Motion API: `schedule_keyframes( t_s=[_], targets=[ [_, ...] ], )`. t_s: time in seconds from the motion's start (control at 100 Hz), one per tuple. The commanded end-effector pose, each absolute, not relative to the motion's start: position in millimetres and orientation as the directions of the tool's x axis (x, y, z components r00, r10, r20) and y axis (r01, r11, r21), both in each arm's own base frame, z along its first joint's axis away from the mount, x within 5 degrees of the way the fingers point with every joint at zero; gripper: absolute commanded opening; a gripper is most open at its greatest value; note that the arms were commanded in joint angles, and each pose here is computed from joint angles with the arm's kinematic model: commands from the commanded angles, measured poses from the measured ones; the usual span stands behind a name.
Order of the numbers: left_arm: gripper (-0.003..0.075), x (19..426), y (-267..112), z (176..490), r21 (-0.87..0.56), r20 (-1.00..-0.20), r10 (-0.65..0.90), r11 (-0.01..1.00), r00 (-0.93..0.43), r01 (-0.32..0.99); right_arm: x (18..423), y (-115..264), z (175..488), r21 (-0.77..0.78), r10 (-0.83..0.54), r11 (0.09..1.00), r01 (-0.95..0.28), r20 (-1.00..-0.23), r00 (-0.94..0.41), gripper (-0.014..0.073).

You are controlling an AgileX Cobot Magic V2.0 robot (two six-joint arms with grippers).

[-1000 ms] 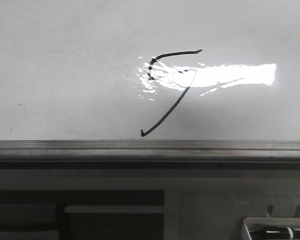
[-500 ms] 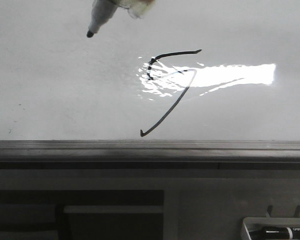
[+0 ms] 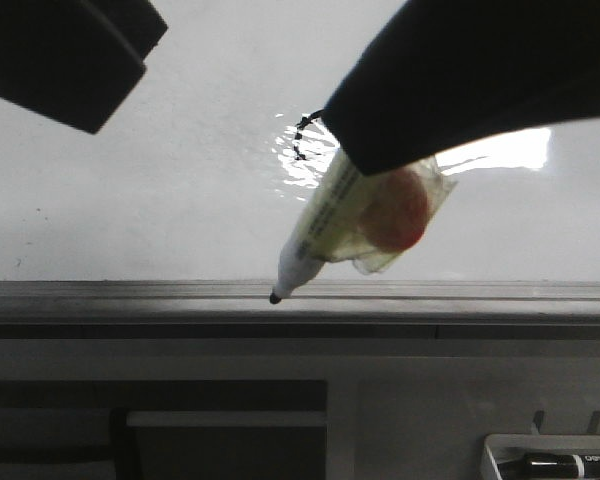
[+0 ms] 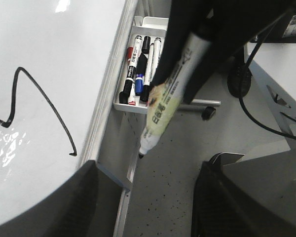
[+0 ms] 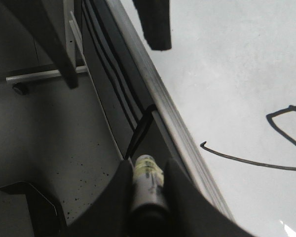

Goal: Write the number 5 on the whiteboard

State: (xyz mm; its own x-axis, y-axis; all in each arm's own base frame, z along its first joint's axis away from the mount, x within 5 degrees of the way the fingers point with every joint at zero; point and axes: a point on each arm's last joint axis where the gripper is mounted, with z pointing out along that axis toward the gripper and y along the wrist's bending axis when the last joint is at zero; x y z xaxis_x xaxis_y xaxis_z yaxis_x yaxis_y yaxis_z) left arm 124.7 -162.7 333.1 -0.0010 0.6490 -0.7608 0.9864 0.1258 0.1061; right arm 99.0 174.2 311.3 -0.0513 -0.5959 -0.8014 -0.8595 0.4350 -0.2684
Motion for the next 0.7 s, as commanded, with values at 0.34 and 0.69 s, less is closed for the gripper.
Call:
schedule_keyframes(
  t_s=[0.34, 0.69],
  targets=[
    [0.0408, 122, -168, 353, 0.068, -0.840, 0.542, 0.156, -0.028, 0.985, 92, 182, 350, -0.261, -0.331, 0.411, -0.873, -0.935, 0.124, -0.0069],
    [0.0346, 125, -169, 354, 0.084, -0.849, 0.527, 0.184, -0.027, 0.979, 90, 183, 353, -0.253, -0.299, 0.404, -0.879, -0.945, 0.134, -0.0069]
  ],
)
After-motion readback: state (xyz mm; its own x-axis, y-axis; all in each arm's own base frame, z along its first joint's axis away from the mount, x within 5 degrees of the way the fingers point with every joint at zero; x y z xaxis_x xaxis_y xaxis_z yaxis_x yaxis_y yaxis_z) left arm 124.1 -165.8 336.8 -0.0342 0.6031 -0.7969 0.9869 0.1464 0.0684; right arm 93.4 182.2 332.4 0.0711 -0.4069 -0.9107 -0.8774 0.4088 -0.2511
